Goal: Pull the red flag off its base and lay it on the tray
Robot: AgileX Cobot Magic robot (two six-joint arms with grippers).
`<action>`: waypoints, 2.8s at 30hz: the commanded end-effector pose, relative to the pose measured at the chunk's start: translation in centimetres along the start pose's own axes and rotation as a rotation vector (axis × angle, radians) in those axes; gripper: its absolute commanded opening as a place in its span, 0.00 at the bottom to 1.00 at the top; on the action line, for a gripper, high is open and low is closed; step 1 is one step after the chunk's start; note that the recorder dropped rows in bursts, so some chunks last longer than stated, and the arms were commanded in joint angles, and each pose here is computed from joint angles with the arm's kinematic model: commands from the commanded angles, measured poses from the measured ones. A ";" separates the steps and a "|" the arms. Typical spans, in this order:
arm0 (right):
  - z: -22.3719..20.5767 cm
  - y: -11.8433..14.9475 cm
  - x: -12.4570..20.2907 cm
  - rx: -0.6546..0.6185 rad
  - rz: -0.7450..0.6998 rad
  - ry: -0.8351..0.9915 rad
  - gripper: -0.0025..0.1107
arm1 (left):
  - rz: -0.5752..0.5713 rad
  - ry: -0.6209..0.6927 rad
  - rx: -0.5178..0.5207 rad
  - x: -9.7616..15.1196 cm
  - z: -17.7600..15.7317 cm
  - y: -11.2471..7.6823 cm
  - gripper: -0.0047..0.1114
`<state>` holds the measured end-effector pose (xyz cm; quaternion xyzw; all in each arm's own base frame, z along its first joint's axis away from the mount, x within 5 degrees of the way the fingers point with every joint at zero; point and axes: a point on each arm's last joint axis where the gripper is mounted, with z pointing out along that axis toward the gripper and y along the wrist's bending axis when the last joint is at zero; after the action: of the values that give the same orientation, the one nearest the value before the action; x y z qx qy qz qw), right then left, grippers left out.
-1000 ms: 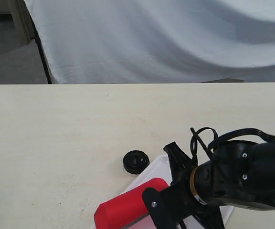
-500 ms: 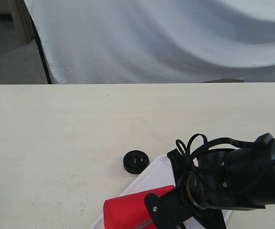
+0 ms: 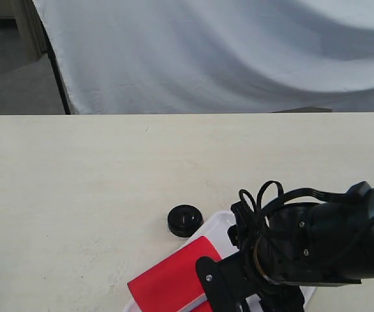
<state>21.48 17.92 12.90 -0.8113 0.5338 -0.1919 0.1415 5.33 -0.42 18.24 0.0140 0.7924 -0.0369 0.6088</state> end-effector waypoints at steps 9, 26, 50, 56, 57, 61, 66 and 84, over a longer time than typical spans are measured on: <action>-1.9 -0.3 2.3 0.012 0.199 0.179 0.48 | 0.003 -0.003 0.007 0.0 0.0 0.0 0.04; -5.4 -7.0 6.0 0.121 1.259 -0.107 0.02 | 0.003 -0.003 0.007 0.0 0.0 0.0 0.04; -12.0 3.1 20.9 0.330 1.983 -0.081 0.02 | 0.003 -0.003 0.007 0.0 0.0 0.0 0.04; -15.2 4.7 18.8 0.662 1.945 -0.322 0.02 | 0.003 -0.003 0.007 0.0 0.0 0.0 0.04; -15.7 5.1 18.4 0.708 1.926 -0.356 0.02 | 0.003 -0.003 0.007 0.0 0.0 0.0 0.04; -16.9 6.7 17.0 0.842 1.860 -0.464 0.02 | 0.003 -0.003 0.007 0.0 0.0 0.0 0.04; -17.6 8.6 15.8 1.033 1.742 -0.576 0.02 | 0.003 -0.003 0.007 0.0 0.0 0.0 0.04; -23.7 12.8 12.8 1.281 1.498 -0.952 0.02 | 0.003 -0.003 0.007 0.0 0.0 0.0 0.04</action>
<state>5.82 0.66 30.25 -0.0468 0.6059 0.0322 0.7935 5.33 -0.42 18.24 0.0140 0.7924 -0.0369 0.6088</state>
